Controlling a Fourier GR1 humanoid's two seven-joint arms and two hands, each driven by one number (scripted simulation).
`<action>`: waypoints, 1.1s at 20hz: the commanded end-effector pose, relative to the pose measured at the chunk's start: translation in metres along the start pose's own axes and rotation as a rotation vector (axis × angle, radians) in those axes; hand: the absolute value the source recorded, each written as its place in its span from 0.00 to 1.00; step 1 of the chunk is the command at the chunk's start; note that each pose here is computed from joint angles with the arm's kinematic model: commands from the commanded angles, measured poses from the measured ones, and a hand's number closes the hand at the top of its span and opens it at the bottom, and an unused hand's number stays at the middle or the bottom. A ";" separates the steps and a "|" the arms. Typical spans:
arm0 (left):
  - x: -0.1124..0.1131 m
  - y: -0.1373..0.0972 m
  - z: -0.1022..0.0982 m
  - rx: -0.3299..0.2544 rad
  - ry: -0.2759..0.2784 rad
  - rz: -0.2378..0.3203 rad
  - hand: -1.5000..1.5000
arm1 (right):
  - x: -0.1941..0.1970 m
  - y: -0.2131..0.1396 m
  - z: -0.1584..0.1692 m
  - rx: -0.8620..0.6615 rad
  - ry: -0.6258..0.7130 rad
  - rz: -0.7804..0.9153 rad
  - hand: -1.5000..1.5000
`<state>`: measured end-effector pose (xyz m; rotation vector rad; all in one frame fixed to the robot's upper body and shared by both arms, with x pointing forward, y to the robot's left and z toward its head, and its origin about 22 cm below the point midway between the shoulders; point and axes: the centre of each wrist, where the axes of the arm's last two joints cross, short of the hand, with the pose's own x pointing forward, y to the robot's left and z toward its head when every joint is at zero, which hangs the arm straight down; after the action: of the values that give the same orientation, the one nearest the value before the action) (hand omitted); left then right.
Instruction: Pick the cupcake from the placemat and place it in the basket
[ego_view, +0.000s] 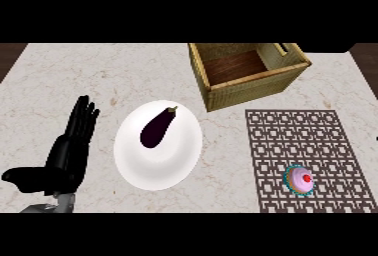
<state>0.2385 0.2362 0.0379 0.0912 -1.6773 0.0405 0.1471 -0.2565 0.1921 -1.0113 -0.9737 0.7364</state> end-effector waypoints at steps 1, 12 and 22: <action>-0.014 -0.004 0.005 -0.014 0.002 -0.003 0.50 | 0.019 -0.013 0.024 0.032 0.154 0.054 0.00; 0.011 -0.006 -0.002 -0.012 -0.002 0.001 0.50 | 0.020 0.001 0.001 0.061 0.195 0.029 0.00; -0.002 -0.001 -0.007 -0.002 -0.019 0.010 0.50 | 0.026 0.052 -0.005 0.069 0.148 0.004 0.00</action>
<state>0.2449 0.2308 0.0361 0.0828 -1.6826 0.0400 0.1585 -0.2289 0.1599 -0.9481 -0.9509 0.7919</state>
